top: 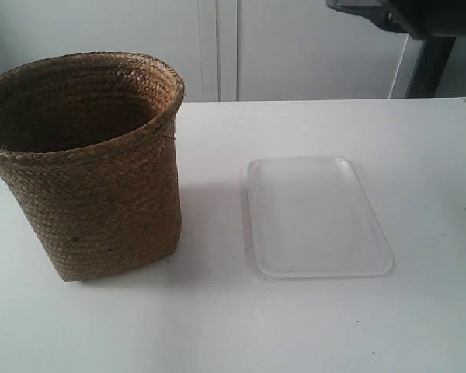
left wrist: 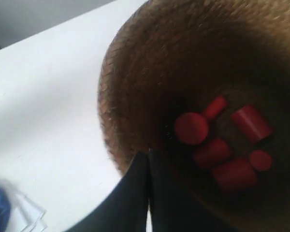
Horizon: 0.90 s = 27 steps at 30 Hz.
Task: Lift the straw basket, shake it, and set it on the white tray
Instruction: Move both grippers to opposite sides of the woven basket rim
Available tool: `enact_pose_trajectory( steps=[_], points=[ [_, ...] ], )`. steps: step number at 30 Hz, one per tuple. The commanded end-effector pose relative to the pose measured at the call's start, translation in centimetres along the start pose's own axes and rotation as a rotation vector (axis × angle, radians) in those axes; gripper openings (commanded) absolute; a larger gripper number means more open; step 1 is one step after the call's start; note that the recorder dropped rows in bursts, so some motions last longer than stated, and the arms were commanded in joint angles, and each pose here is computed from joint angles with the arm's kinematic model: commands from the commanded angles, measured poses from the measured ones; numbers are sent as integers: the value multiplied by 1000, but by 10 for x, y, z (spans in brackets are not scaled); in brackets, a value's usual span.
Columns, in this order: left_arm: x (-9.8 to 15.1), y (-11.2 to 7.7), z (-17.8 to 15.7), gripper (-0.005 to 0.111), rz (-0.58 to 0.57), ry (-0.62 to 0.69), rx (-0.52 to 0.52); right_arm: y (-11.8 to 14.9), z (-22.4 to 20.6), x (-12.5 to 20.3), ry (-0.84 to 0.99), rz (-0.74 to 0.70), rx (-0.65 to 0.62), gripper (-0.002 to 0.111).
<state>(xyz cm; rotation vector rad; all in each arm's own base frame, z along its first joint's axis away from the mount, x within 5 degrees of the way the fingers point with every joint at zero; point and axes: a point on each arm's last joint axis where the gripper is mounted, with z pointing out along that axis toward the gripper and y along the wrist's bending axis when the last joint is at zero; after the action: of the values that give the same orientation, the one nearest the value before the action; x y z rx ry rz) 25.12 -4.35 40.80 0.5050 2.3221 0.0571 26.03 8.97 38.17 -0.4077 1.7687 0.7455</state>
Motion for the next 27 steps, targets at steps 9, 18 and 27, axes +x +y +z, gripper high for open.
enact_pose_trajectory(
  steps=[9, 18, 27],
  points=[
    [-12, 56, 36, 49, -353, 143, -152, -54, 58, 23, 98, 0, 140, 0],
    [-14, 54, 92, 48, -326, 225, 52, -59, 69, 23, 114, 10, 112, 0],
    [-13, 44, 123, 0, -283, 250, 214, -29, 79, 14, 108, -9, -11, 0]
  ],
)
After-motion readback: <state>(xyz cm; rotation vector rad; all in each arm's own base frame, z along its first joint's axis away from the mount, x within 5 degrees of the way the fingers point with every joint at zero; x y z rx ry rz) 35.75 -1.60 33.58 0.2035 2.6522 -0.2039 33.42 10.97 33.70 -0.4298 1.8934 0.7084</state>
